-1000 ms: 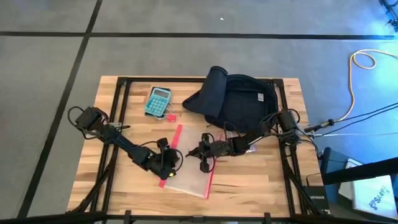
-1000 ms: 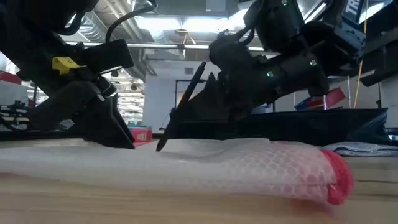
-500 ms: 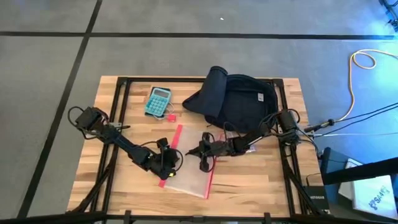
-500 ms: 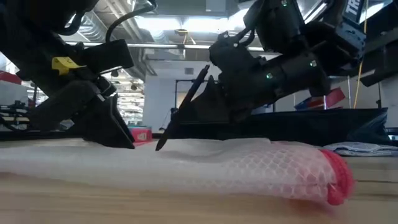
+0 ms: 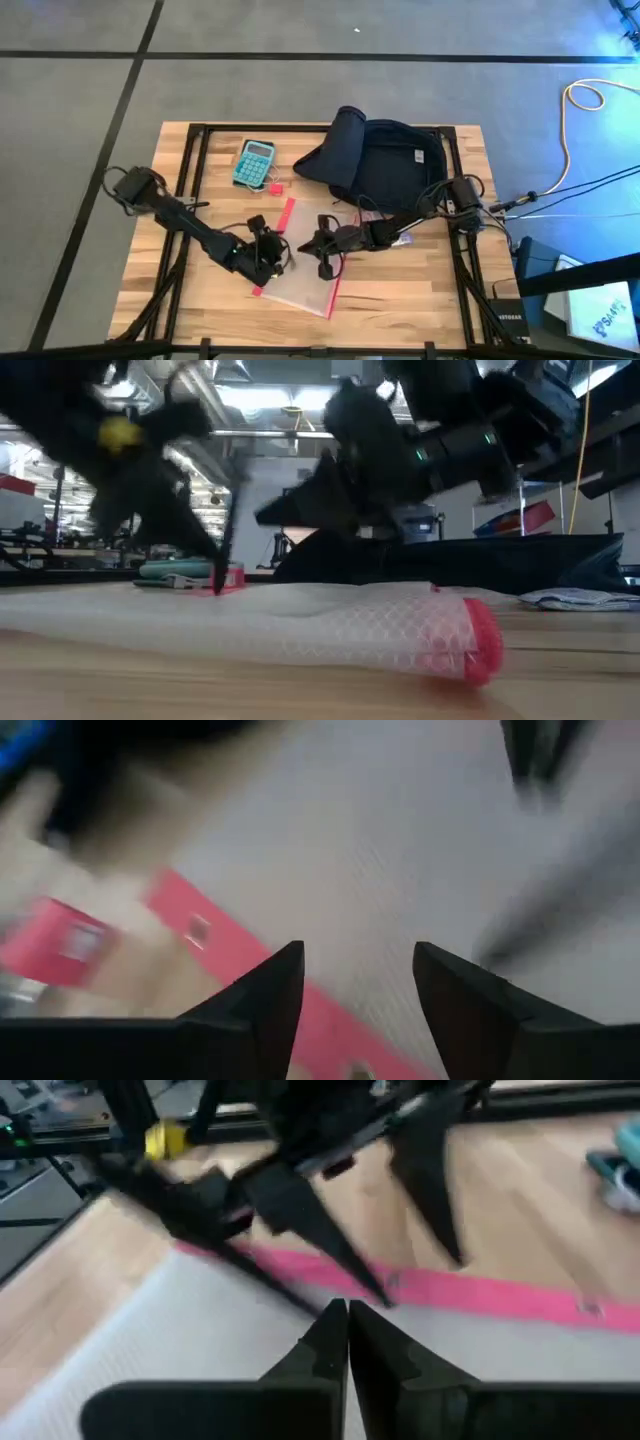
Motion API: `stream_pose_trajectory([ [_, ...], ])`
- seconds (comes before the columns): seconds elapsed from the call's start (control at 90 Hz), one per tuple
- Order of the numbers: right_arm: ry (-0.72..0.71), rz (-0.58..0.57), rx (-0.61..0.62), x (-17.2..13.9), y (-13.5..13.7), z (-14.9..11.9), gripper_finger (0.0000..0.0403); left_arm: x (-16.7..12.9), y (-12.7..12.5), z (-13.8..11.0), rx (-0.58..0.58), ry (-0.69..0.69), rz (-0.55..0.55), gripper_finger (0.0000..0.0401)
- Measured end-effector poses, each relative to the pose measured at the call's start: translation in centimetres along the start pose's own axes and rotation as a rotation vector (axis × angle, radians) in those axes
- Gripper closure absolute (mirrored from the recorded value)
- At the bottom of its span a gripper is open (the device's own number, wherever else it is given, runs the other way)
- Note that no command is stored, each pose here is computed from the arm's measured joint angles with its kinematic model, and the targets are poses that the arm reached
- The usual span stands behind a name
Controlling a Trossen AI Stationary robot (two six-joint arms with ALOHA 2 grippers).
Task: Unpack backpack
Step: Remove the black pen from the transparent zip bag
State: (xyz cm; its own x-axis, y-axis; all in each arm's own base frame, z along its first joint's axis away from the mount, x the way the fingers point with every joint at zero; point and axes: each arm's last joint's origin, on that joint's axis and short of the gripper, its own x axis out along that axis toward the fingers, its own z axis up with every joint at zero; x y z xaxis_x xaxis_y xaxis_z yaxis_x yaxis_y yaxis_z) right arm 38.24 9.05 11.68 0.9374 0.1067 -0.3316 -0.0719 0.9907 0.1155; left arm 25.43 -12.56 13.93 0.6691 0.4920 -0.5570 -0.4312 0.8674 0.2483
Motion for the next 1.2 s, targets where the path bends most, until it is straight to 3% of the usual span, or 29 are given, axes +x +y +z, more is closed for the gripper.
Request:
stream_pose_trajectory([
  [0.267, 0.091, -0.006, -0.090, 2.2, -0.6, 4.5, 0.0401, -5.4, 4.4, 1.7, -0.007, -0.060, 0.093, 0.0226],
  [0.367, 0.204, 0.070, -0.160, 2.5, -0.3, 5.2, 0.0402, -6.9, 5.1, 1.9, -0.015, -0.057, 0.042, 0.0226],
  [0.567, 0.467, 0.147, -0.406, 3.0, 1.8, 5.6, 0.0365, -8.0, 3.6, 0.6, 0.086, 0.004, -0.165, 0.0226],
  [0.756, 0.552, 0.271, -0.626, 4.0, 3.1, 8.7, 0.0255, -8.2, 1.4, -2.1, 0.125, 0.049, -0.409, 0.0226],
  [0.889, 0.697, 0.343, -0.805, 5.4, 3.5, 7.5, 0.0194, -7.8, -0.1, -3.7, 0.126, -0.005, -0.546, 0.0226],
  [1.022, 0.740, 0.453, -1.006, 6.0, 4.3, 6.7, 0.0194, -7.7, -1.4, -5.1, 0.141, -0.028, -0.612, 0.0226],
  [1.2, 0.783, 0.532, -1.191, 6.5, 5.5, 4.5, 0.0233, -7.1, -2.1, -6.8, 0.110, 0.010, -0.567, 0.0226],
])
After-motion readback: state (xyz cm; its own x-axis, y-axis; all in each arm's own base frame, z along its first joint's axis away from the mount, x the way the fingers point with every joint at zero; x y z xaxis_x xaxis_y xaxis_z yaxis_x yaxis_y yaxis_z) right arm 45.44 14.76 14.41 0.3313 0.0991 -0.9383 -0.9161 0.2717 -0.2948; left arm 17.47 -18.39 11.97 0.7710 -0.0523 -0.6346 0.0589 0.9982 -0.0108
